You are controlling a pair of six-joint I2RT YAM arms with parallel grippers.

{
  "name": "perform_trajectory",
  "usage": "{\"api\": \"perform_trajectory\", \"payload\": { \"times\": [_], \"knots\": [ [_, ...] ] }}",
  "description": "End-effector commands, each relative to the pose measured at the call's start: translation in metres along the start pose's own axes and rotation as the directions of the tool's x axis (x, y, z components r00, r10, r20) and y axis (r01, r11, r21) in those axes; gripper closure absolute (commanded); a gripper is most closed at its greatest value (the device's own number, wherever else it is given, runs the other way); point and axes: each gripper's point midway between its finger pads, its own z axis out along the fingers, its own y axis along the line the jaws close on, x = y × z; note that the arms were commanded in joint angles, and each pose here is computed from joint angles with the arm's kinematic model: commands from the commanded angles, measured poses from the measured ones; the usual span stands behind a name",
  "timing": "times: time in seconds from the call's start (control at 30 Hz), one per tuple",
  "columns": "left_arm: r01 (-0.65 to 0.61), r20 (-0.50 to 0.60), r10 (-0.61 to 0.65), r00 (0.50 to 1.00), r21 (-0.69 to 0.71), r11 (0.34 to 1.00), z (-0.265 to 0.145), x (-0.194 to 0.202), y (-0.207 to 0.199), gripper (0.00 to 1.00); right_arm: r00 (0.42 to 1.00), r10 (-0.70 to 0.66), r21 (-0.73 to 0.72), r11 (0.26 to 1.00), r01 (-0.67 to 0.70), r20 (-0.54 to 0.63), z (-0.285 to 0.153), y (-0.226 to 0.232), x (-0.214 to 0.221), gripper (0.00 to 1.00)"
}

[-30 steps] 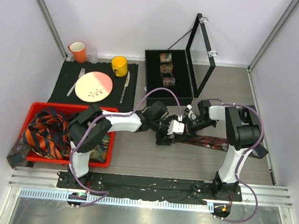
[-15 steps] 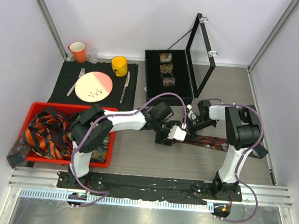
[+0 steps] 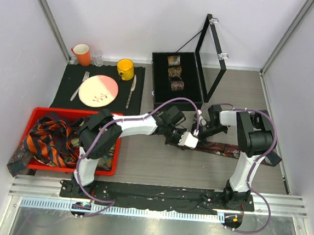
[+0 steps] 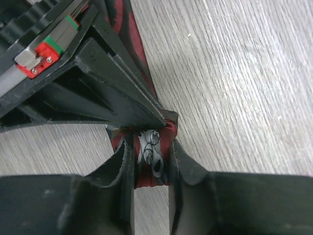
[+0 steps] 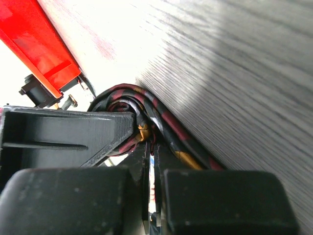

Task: Roll the ties
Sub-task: Roll the tie at the center of the board.

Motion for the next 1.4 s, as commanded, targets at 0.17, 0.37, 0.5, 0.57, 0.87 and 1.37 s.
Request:
{"api": "perform_trajectory", "payload": {
  "times": [0.17, 0.37, 0.5, 0.57, 0.87, 1.37],
  "knots": [
    [0.311, -0.007, -0.311, 0.950, 0.031, 0.950, 0.002, 0.031, -0.031, 1.00, 0.990, -0.090, 0.054, 0.995, 0.084, 0.107, -0.025, 0.007, -0.013, 0.76],
    [0.338, 0.005, -0.339, 0.941, 0.040, 0.940, 0.001, 0.038, -0.039, 1.00, 0.983, -0.062, 0.050, 0.997, 0.054, 0.173, -0.041, 0.011, -0.021, 0.74],
    [0.343, 0.011, -0.344, 0.939, 0.034, 0.939, 0.001, 0.039, -0.037, 1.00, 0.984, -0.042, 0.131, 0.991, 0.019, 0.175, -0.035, -0.013, -0.024, 0.75],
    [0.348, 0.019, -0.348, 0.937, 0.022, 0.937, -0.002, 0.038, -0.034, 1.00, 0.984, -0.040, 0.192, 0.981, 0.006, 0.174, -0.031, -0.031, -0.026, 0.75],
    [0.491, 0.232, -0.454, 0.860, -0.137, 0.860, -0.037, -0.001, 0.019, 0.99, 0.992, -0.015, 0.331, 0.943, -0.028, 0.125, -0.026, -0.068, -0.021, 0.78],
    [0.467, 0.008, -0.471, 0.882, -0.139, 0.873, -0.018, 0.048, -0.011, 0.99, 0.987, -0.101, 0.212, 0.975, 0.073, 0.122, -0.033, -0.032, -0.024, 0.75]
  ]
}}
